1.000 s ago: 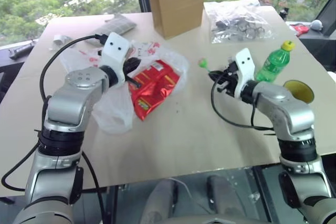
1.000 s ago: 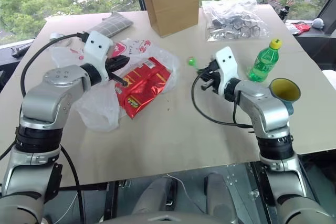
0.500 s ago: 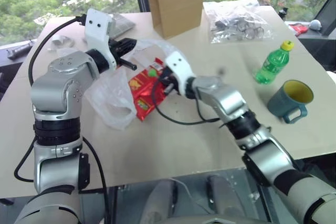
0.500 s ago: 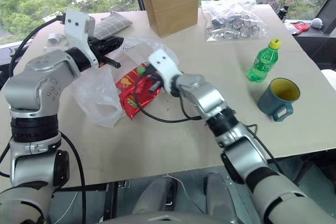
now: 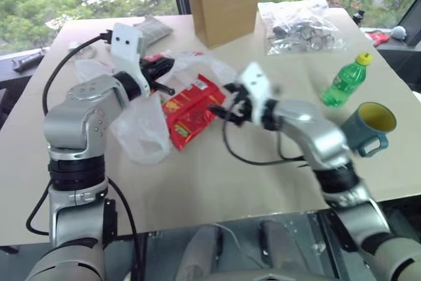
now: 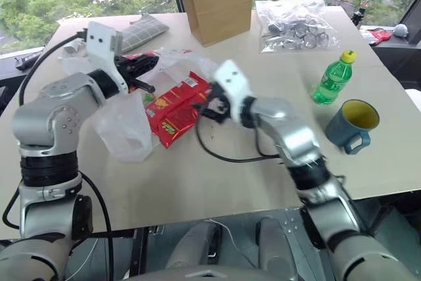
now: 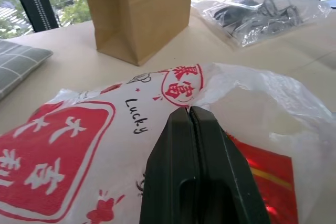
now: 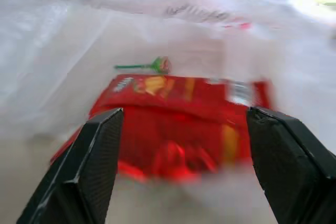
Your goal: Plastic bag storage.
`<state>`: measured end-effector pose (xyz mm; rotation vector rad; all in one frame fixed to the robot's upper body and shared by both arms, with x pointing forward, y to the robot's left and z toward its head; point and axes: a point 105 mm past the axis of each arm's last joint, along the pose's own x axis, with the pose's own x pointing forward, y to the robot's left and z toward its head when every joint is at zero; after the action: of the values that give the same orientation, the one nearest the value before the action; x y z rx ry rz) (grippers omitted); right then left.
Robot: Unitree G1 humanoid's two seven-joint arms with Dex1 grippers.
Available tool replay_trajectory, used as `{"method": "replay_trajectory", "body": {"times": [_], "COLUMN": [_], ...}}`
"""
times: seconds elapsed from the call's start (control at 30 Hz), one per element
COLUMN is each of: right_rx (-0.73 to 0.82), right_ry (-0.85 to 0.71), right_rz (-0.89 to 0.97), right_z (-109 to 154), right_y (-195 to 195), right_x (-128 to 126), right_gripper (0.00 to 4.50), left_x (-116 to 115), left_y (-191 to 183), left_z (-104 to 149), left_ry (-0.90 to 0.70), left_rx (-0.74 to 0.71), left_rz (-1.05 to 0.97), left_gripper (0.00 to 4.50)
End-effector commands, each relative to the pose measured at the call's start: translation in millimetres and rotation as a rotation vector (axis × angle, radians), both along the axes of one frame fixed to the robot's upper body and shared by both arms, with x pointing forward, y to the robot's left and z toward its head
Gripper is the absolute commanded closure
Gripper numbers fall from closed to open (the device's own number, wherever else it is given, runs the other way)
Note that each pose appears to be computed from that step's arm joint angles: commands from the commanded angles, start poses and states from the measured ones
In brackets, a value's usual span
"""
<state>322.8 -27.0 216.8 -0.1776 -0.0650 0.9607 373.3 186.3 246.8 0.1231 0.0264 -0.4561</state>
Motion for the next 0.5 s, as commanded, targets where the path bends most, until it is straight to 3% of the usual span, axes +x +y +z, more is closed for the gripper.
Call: {"method": "replay_trajectory", "body": {"times": [0.03,0.23,0.5], "right_rx": [0.009,-0.055,-0.123], "right_ry": [-0.054,-0.066,0.123], "right_rz": [-0.117,-0.579,-0.888], "right_z": [20,20,-6], "right_y": [-39,-128,-218], "right_x": [-33,-59,-107], "right_gripper": [0.03,0.03,0.03], "left_x": [0,10,21], "left_y": [-8,-18,-29], "left_z": [4,-6,-11], "left_ry": [-0.03,-0.004,0.007], "left_rx": [0.015,0.012,0.029], "left_rz": [-0.037,-0.084,-0.145], "left_gripper": [4.5,4.5,4.5]}}
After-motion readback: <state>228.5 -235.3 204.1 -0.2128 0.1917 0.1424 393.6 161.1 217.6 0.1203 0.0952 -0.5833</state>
